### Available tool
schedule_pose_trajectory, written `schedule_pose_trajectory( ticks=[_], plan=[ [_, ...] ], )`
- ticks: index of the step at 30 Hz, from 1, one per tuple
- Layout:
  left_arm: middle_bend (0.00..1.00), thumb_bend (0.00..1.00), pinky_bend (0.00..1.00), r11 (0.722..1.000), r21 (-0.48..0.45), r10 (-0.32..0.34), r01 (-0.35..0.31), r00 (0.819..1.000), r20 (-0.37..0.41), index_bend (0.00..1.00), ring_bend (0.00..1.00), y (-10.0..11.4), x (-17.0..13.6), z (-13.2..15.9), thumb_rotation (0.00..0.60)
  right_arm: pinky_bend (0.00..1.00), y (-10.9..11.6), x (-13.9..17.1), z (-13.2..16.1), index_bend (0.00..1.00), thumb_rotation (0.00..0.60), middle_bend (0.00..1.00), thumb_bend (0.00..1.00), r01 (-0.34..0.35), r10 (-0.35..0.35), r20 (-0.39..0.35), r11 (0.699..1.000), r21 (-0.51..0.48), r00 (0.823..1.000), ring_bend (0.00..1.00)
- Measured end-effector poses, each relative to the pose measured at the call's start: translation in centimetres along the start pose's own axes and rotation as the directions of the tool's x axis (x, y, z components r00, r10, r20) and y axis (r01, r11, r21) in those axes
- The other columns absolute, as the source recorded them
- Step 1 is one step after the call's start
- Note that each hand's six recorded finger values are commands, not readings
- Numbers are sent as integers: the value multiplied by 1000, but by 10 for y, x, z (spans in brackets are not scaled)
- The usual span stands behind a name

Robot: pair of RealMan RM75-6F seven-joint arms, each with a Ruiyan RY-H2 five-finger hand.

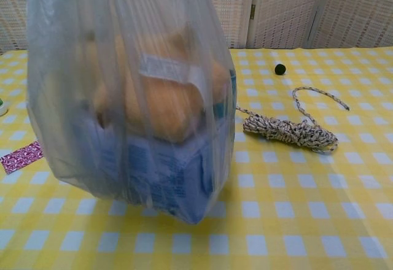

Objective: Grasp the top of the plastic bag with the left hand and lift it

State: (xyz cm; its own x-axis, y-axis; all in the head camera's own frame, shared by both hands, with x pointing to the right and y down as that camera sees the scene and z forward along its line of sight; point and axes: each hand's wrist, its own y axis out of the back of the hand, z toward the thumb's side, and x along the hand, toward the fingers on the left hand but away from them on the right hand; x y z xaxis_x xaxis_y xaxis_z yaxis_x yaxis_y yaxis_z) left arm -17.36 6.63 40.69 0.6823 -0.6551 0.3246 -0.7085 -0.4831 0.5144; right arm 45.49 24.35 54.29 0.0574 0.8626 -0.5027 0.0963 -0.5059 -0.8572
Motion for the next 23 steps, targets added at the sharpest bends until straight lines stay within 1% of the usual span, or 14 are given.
schedule_pose_trajectory(
  ticks=[2,5,9,11,14,18,23],
  plan=[
    [824,1000,1000,1000,-13,27,-27,1000,7,488,807,-2,1,20,600,0,1,1,1,0,600,0,328,5,-5,-4,1000,-4,1000,0],
    [825,1000,1000,997,-27,72,-72,997,-3,469,819,-5,1,41,600,0,3,3,1,0,600,0,327,10,-10,-9,1000,-6,1000,0],
    [825,1000,1000,992,-32,121,-122,992,-32,461,827,-8,2,57,600,0,2,3,3,0,600,0,327,8,-8,-14,1000,-2,1000,0],
    [825,1000,1000,988,-46,144,-147,988,-51,461,827,-11,3,62,600,0,0,3,4,0,600,0,327,4,-4,-20,1000,2,1000,0],
    [825,1000,1000,984,-63,160,-164,985,-64,461,827,-17,5,69,600,0,1,3,5,0,600,0,328,7,-6,-21,1000,2,1000,0],
    [825,1000,1000,985,-49,163,-167,984,-68,461,827,-19,7,70,600,0,2,3,4,0,600,0,328,11,-11,-19,1000,1,1000,0],
    [825,1000,1000,985,-45,161,-165,984,-80,461,827,-13,10,63,600,0,0,2,4,0,600,0,328,7,-7,-17,1000,6,1000,0]
  ],
)
